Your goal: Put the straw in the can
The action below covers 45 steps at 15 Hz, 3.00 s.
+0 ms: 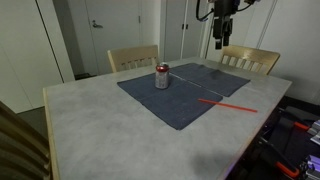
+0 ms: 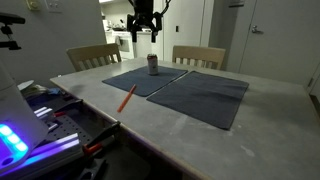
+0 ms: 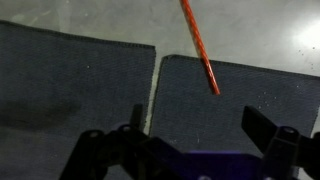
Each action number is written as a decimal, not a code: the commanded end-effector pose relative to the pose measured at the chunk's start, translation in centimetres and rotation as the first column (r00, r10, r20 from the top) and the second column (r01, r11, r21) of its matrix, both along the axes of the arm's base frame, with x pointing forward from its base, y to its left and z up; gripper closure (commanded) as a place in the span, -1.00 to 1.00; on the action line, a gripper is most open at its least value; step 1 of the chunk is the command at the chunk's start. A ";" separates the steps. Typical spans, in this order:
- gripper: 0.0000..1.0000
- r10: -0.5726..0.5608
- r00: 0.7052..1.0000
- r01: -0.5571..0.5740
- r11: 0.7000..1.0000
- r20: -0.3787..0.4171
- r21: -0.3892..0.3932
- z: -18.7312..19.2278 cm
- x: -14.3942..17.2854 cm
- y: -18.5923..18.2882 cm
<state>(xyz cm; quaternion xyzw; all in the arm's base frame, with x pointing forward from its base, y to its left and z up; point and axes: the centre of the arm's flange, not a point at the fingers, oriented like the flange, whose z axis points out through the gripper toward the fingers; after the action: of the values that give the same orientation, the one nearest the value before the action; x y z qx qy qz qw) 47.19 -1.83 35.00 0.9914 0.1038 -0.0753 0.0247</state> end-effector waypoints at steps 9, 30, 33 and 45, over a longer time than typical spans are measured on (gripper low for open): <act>-1.00 0.063 0.978 -0.091 0.987 0.198 0.134 -5.3 -2.7 2.6; -1.00 0.330 0.908 -0.372 0.918 0.258 0.137 -16.7 1.9 4.3; -1.00 0.338 0.907 -0.383 0.910 0.250 0.159 -17.9 2.7 4.3; -1.00 0.204 0.979 -0.199 0.961 -0.008 0.193 -20.5 -0.3 5.9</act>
<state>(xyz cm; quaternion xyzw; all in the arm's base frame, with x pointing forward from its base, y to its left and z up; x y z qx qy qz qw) 47.46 3.90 14.89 0.9758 0.1979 -0.0532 -0.0766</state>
